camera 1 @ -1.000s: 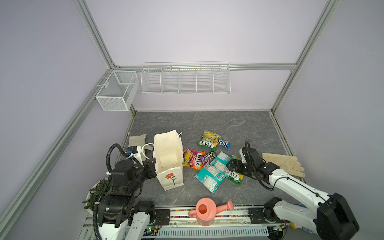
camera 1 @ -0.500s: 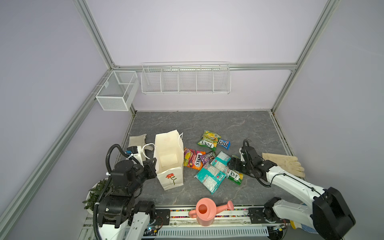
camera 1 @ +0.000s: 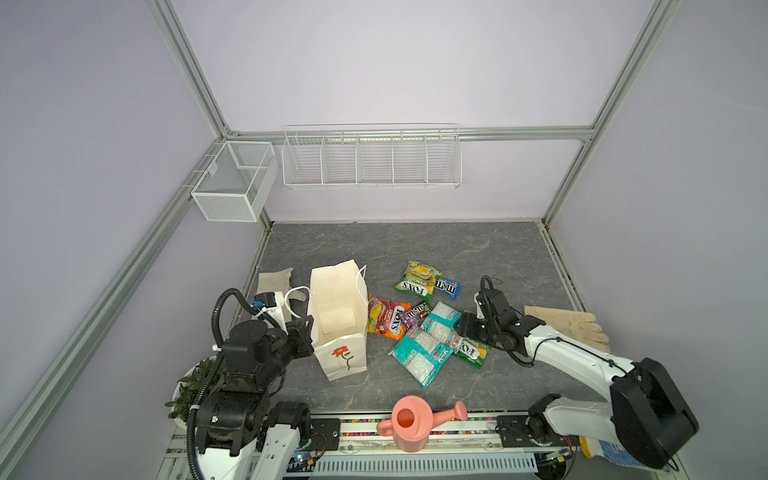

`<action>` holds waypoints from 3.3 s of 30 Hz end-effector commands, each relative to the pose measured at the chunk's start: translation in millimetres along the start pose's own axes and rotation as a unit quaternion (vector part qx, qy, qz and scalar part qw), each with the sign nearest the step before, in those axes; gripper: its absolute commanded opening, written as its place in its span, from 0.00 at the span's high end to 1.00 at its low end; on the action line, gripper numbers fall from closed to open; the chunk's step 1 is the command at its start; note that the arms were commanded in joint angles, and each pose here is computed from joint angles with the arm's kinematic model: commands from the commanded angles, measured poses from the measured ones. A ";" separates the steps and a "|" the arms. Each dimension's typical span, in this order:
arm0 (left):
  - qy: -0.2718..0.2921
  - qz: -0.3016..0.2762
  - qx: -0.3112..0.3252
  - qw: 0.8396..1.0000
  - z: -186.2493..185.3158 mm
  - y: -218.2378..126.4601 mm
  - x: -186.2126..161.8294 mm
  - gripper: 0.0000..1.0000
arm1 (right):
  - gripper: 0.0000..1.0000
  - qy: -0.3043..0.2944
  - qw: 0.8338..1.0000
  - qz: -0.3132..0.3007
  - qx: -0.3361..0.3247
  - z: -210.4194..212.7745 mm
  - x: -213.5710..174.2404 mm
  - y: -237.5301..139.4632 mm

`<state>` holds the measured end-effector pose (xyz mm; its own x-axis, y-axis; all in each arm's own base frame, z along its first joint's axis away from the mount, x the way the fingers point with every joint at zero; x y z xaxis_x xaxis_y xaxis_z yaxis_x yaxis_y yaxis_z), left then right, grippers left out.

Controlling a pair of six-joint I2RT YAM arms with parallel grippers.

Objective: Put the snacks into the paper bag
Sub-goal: 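Close the right gripper on the teal FOXS snack bag, then lift the teal snack bag with the right gripper, then carry the teal bag with the right gripper over the white paper bag's opening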

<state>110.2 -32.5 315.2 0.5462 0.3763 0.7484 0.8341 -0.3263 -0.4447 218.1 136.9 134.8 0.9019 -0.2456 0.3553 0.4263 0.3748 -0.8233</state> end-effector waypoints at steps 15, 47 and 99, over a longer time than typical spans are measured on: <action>0.009 -0.002 -0.001 1.000 0.9 0.4 -1.3 1.00 | 0.81 -0.024 0.999 -0.020 0.023 9.5 -2.5 -18.2; 0.007 -0.006 0.001 1.000 1.3 -0.6 -1.1 1.00 | 0.94 -0.091 0.980 -0.127 0.121 51.5 14.2 -110.4; 0.007 -0.005 0.003 1.000 1.7 0.3 -1.2 1.00 | 0.93 -0.420 0.798 -0.123 0.415 226.4 -8.4 -250.0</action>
<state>109.9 -32.2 315.0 0.5436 0.3770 0.7499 0.8360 -0.3228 -0.4437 128.1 245.0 415.6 0.4535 0.1743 0.8741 0.2324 0.9236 -0.3047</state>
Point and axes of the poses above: each gripper's point midway between its finger pads, its own y axis out along the fingers, its own z axis along the line the jaws close on, x = y × z, the point moved 9 cm from there along -y, back along the fingers, and after that the axes turned 2 degrees about -y, right-handed, at the moved point
